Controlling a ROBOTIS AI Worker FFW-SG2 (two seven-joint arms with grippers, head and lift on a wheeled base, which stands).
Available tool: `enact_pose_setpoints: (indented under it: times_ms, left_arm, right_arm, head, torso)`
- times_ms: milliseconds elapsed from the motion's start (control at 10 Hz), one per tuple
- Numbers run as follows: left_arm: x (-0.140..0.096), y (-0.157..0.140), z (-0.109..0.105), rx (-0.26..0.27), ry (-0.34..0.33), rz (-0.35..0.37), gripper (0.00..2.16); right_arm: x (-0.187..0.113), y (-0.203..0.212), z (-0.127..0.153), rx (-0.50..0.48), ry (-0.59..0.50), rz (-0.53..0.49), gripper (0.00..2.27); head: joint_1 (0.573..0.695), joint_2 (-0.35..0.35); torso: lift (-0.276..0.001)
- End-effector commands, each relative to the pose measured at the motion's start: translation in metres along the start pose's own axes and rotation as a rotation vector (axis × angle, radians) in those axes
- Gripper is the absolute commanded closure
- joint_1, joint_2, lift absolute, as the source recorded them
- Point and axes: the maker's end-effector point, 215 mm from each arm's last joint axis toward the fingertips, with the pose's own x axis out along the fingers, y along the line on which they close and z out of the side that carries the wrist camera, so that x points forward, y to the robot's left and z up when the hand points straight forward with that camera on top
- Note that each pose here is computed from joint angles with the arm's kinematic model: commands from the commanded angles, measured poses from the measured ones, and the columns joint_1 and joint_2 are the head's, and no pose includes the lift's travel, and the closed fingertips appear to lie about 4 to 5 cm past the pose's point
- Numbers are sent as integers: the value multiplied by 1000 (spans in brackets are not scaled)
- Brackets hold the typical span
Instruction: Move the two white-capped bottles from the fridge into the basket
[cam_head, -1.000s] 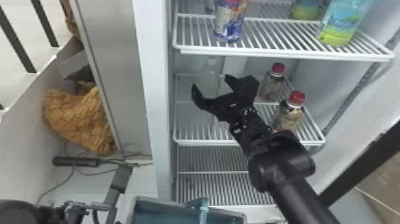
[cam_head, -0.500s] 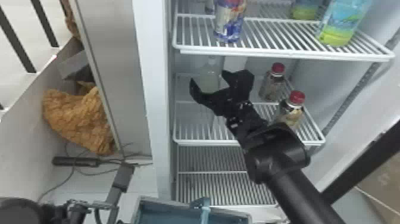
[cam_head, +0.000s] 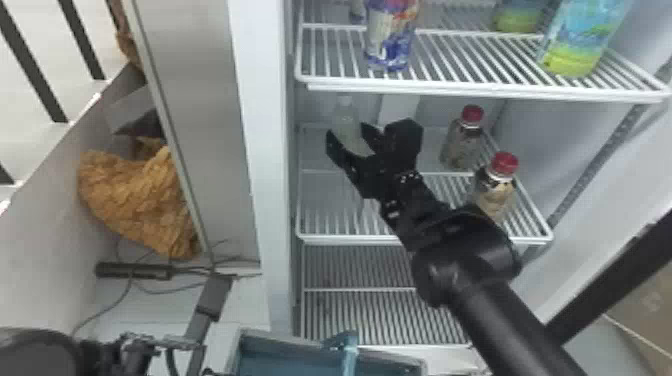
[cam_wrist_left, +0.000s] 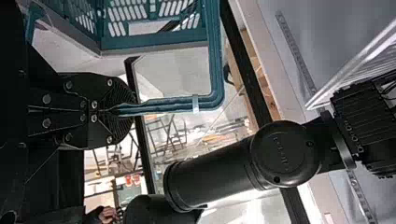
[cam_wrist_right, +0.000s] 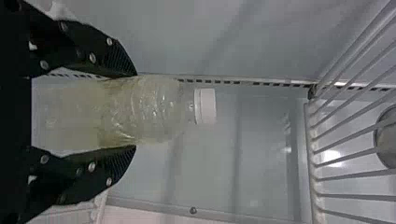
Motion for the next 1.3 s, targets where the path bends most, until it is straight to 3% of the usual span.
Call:
enact_pose_setpoints:
  times_ms: [0,300,700,1200]
  left_arm:
    - [0,-1,-1,0,3,-2,1170]
    - [0,0,-3,-8,4,-4,1168]
    - [0,-1,-6,-20,1,-17,1168]
    - [-1,-2,-7,-27,-6,-22,1168]
  right_arm:
    - [-1,0,-3,1,5,-3,921]
    - [-7,-1,6,12,-29,-7,923]
    - [-36,-10,51,29,-140,-26,923]
    - [-84,-12,55,47,-142,-13,923]
  head:
    - [695,-91]
    - [695,-93]
    - [695,-103]
    - [695,-135]
  torso:
    - [-260]
    - [-260]
    - [-260]
    - [-260]
